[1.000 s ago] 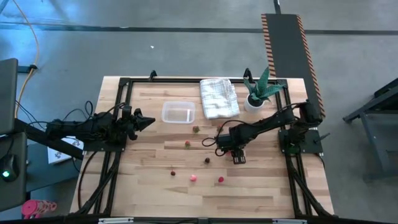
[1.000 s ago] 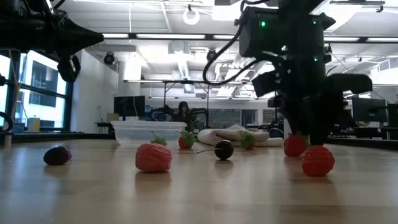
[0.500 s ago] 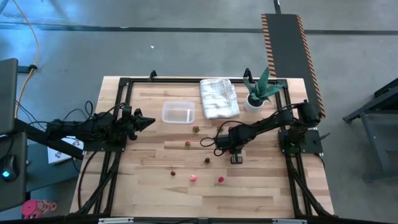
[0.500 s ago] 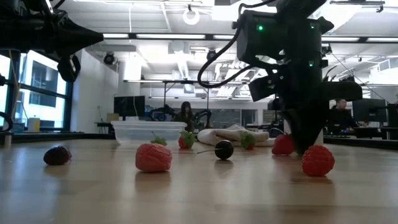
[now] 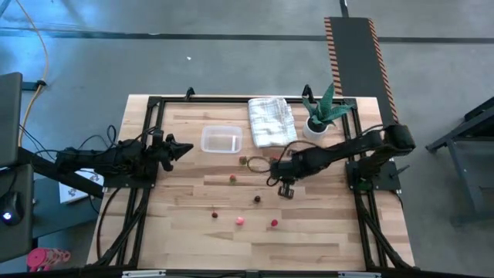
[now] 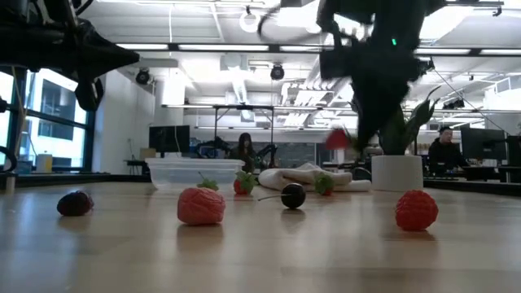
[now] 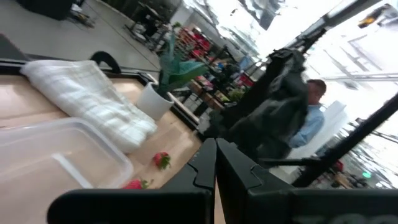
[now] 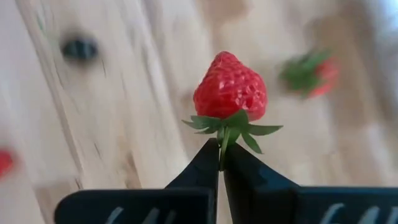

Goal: Pick and placing Produce into tupperware
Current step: Put the red strawberry into the transparent bin

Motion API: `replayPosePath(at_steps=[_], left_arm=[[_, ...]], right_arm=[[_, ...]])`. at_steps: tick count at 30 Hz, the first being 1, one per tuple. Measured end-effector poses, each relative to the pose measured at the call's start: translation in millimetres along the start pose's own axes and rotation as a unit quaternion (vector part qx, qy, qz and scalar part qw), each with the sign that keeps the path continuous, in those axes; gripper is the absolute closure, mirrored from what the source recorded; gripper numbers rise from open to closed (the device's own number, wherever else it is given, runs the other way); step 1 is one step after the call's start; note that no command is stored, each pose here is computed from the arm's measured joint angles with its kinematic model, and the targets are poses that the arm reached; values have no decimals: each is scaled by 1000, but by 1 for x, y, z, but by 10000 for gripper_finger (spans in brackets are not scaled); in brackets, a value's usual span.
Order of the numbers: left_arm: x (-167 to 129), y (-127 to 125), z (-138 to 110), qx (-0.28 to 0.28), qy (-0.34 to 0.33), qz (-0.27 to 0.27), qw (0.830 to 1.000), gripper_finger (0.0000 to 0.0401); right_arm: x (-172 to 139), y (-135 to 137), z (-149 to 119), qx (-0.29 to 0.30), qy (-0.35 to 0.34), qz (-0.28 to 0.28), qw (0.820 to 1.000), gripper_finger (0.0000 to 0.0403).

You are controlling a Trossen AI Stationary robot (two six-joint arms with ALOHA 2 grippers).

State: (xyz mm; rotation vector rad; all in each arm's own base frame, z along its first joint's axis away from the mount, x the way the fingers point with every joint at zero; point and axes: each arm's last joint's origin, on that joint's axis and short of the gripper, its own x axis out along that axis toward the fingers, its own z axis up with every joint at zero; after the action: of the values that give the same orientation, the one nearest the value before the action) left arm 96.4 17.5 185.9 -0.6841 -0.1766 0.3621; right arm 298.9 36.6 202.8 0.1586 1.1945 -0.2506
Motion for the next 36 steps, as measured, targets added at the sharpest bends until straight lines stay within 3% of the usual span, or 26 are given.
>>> replayPosePath(at_steps=[6, 12, 16, 23, 28, 36], left_arm=[[2, 1, 0, -11, -15, 26, 999, 400], [7, -6, 6, -12, -48, -1, 999, 400], [14, -12, 11, 3, -51, -3, 999, 400], [38, -30, 19, 65, 5, 16, 998, 397], [66, -47, 24, 112, 44, 28, 992, 351], [117, -73, 30, 120, 87, 30, 988, 242]], right_arm=[[-41, -16, 13, 47, -121, 2, 991, 402], [-59, -29, 27, 52, -205, 19, 977, 403], [-65, -35, 32, 62, -230, 32, 971, 403], [-65, -42, 34, 64, -234, 24, 970, 403], [-69, -43, 41, 58, -272, 30, 960, 403], [-77, -42, 53, 48, -344, 25, 937, 403]])
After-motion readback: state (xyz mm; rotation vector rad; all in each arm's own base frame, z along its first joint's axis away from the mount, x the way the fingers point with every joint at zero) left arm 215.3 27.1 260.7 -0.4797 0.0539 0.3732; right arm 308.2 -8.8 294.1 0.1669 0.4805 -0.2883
